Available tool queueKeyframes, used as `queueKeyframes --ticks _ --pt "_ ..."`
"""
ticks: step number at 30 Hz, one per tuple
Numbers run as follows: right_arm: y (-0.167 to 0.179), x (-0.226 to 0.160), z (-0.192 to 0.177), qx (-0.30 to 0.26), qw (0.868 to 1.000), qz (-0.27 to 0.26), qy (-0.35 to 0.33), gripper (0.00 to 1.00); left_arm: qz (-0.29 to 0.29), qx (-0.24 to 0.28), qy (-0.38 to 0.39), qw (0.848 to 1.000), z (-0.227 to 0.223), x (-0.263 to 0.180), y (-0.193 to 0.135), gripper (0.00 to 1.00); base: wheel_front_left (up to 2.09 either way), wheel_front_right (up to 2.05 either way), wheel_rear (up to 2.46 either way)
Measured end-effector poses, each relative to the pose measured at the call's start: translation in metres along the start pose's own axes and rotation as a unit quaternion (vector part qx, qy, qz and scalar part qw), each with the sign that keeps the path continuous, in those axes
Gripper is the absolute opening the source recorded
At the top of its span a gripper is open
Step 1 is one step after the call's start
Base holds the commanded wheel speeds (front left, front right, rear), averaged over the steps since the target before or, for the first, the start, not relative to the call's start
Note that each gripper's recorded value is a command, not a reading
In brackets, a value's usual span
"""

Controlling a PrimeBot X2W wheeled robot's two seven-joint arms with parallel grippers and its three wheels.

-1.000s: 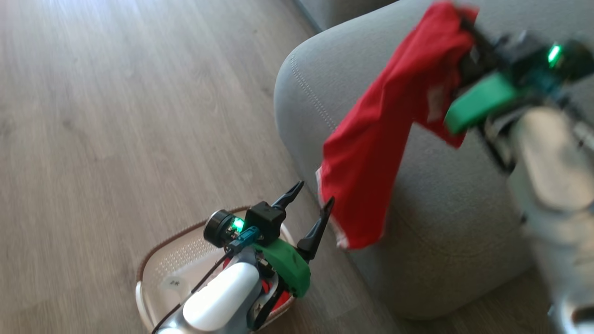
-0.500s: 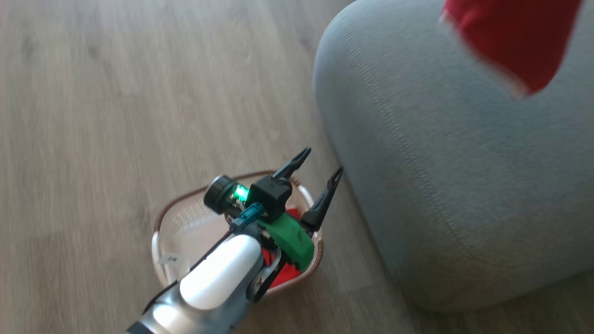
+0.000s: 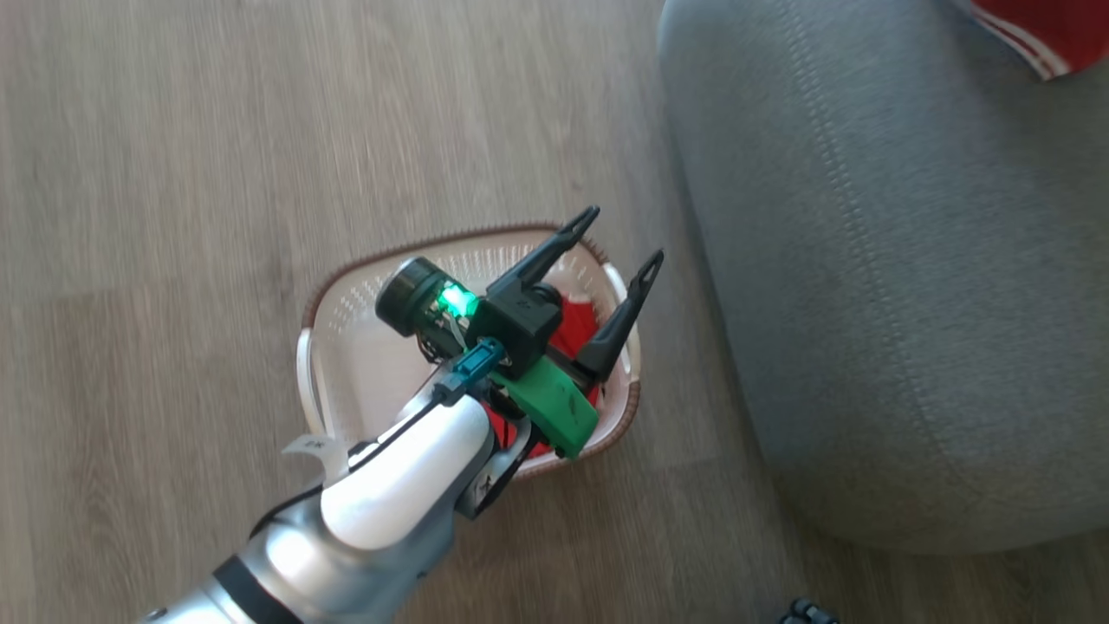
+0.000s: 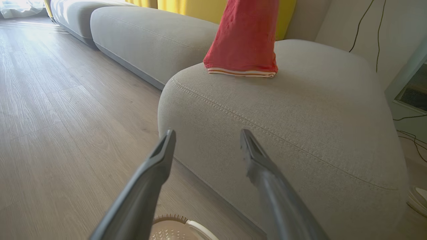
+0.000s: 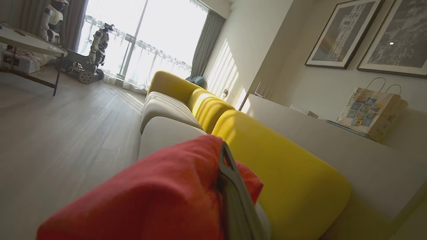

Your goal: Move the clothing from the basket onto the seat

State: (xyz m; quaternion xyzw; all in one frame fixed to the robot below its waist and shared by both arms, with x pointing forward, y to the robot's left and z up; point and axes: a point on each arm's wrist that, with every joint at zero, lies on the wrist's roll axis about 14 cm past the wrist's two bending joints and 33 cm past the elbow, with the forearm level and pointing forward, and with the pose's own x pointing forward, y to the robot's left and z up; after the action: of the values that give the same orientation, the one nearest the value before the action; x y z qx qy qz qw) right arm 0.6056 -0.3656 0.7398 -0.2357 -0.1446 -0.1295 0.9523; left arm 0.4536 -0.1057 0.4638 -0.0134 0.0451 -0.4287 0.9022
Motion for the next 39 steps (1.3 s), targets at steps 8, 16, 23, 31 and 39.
queueKeyframes --ticks 8,16,23,31,39 --pt "0.062 -0.044 -0.150 0.031 0.985 0.032 0.165 0.00 0.006 -0.019 0.029 0.999 -0.030 0.001 0.013 1.00 0.00 0.00 0.00" --pt "0.089 -0.083 -0.220 0.013 0.967 0.055 0.249 0.00 0.021 -0.023 0.054 0.998 -0.055 -0.005 0.029 1.00 0.00 0.00 0.00" --pt "0.103 -0.115 -0.251 -0.005 0.951 0.073 0.302 0.17 0.028 -0.018 0.059 0.998 -0.061 -0.007 0.035 1.00 0.00 0.00 0.00" --pt "0.095 -0.137 -0.251 -0.011 0.945 0.070 0.320 1.00 0.024 -0.013 0.047 0.999 -0.046 -0.005 0.030 1.00 0.00 0.00 0.00" --pt "0.088 -0.174 -0.248 -0.008 0.938 0.082 0.336 1.00 0.022 -0.022 0.041 0.999 -0.036 -0.010 0.016 1.00 0.00 0.00 0.00"
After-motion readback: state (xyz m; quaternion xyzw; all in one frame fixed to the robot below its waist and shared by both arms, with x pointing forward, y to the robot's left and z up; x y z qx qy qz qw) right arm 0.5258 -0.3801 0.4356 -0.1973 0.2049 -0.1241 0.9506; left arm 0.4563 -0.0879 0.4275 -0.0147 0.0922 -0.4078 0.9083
